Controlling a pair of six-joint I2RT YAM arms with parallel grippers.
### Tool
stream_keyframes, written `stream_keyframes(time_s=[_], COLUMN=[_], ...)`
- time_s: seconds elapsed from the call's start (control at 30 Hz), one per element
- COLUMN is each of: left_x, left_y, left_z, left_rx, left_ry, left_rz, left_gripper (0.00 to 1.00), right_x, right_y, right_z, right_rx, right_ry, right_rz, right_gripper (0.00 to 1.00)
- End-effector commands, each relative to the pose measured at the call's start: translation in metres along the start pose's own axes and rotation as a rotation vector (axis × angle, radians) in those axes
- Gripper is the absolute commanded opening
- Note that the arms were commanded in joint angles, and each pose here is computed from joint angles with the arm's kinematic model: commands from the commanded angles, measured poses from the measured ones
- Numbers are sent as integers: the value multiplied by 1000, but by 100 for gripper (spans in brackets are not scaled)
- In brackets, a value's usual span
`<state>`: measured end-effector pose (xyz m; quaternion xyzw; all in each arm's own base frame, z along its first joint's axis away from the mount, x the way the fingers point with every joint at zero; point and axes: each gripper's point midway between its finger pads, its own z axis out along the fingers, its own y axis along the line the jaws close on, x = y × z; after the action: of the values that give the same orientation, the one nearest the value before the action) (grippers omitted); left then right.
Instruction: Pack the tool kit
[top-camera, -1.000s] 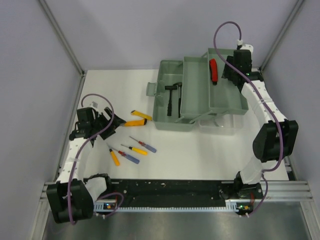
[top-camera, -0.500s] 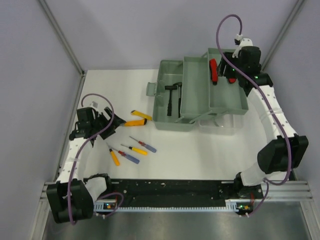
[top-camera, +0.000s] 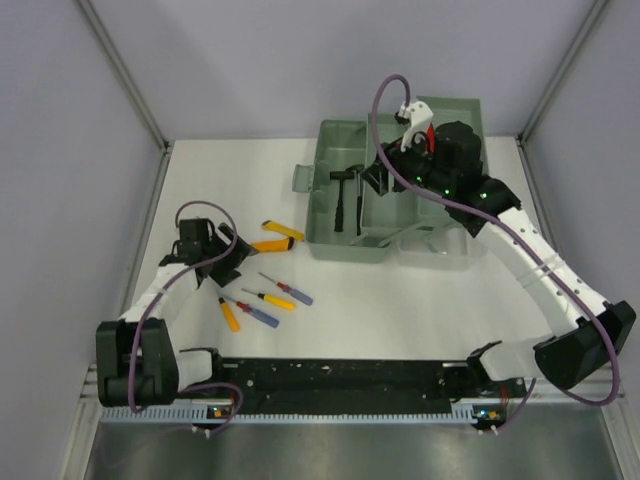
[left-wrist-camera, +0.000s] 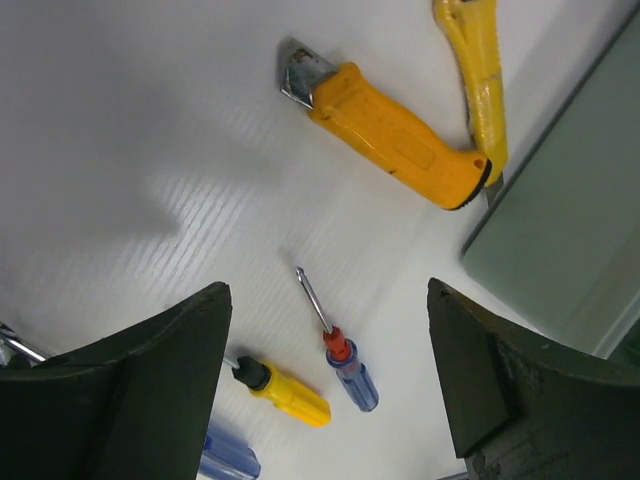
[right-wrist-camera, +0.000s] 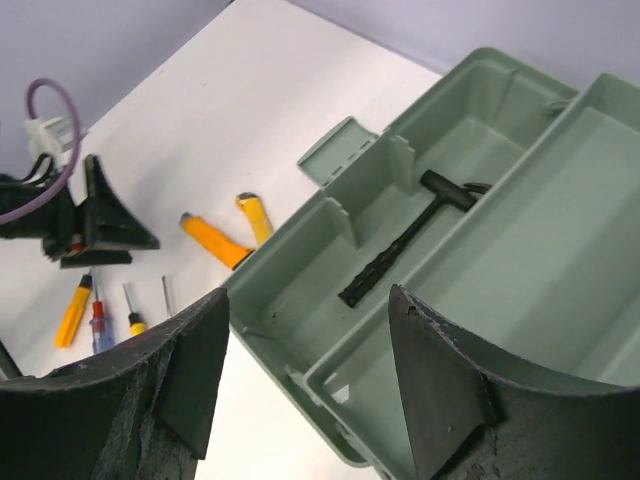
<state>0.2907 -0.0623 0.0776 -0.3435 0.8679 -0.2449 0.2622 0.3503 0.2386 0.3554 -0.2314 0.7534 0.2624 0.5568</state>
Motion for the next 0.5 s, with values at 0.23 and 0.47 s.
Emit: stream_keyframes(time_s=[0.23, 0.47], left_x=[-50, -21], left_y=[-27, -22], left_z=[54, 80], left_rx=[-153, -280], left_ry=[-104, 2], left_rz=[-102, -67], left_gripper=[77, 73], right_x=[19, 30], right_y=[34, 30], right_z=[-16, -29], right_rx=[-69, -42], right_ry=[-24, -30], right_rz=[-2, 9], right_gripper=[64, 64])
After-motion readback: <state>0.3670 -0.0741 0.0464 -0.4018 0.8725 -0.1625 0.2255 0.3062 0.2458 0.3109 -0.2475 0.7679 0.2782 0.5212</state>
